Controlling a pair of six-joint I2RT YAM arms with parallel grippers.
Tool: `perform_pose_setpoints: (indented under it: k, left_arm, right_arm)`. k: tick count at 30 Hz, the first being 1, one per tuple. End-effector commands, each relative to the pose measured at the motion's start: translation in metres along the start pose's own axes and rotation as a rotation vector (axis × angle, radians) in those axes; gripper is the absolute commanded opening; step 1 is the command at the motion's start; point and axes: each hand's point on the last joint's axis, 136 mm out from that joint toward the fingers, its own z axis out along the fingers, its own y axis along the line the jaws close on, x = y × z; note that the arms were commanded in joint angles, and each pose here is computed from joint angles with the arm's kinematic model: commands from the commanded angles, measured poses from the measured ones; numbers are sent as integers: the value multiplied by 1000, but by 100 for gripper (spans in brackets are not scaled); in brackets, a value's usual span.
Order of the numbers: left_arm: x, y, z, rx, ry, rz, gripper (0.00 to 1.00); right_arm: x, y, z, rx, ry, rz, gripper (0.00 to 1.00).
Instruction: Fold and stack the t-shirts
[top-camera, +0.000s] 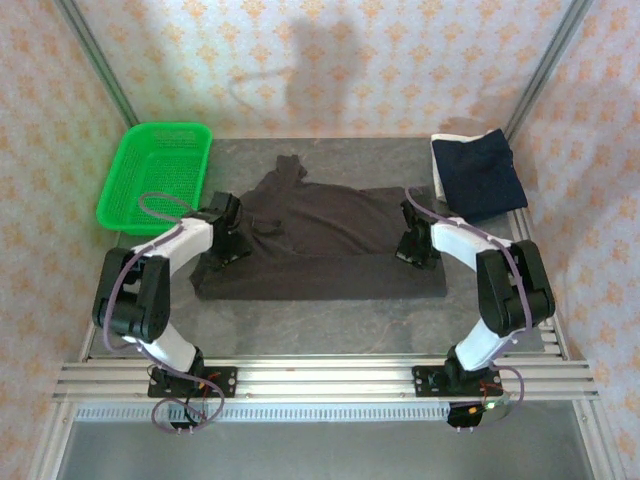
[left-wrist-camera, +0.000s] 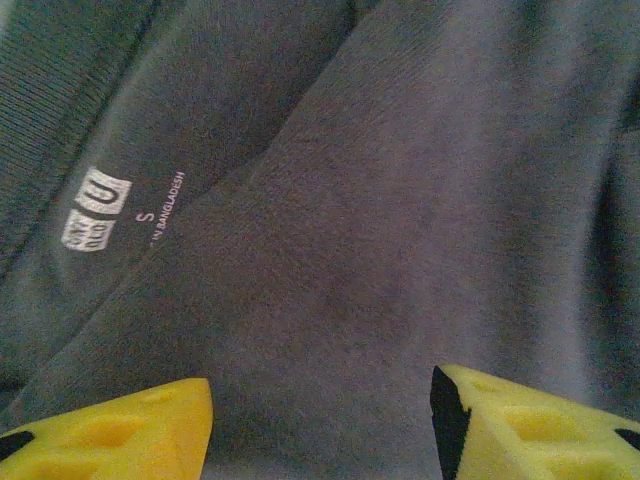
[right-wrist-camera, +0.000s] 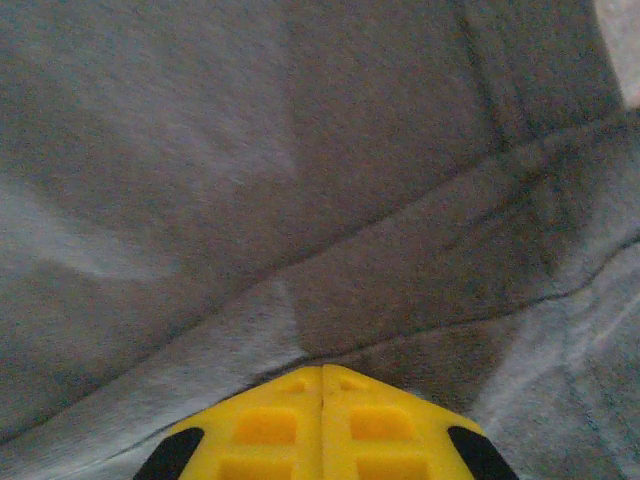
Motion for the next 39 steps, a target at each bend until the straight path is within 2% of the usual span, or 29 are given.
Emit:
perform_pose_setpoints:
  k: [1, 5, 10, 12, 15, 19, 25, 30, 39]
  left_arm:
    - [8, 17, 10, -63, 12, -18, 61]
    - [31, 54, 9, -170, 39, -33, 63]
    - [48, 67, 2, -159, 58, -62, 64]
    - [41, 60, -7, -126, 34, -59, 66]
    - [14, 34, -27, -63, -28, -20, 78]
    - [-14, -16, -42, -13, -76, 84, 77]
    - [-19, -72, -14, -7, -13, 201, 66]
    - [-18, -94, 19, -35, 51, 287, 64]
    - [-25, -108, 16, -33, 39, 330, 24]
  right_arm:
    - [13, -30, 5, 120, 25, 38, 7]
    - [24, -51, -1, 169, 19, 83, 9]
    - [36, -68, -10, 192, 17, 120, 10]
    - [36, -67, -15, 178, 7, 123, 11]
    - [21, -49, -29, 99, -32, 109, 17]
    - [-12, -25, -47, 45, -107, 63, 30]
    - [-67, 3, -54, 82, -180, -14, 48]
    - [-103, 23, -47, 96, -185, -47, 53]
    - [-115, 37, -35, 77, -175, -61, 54]
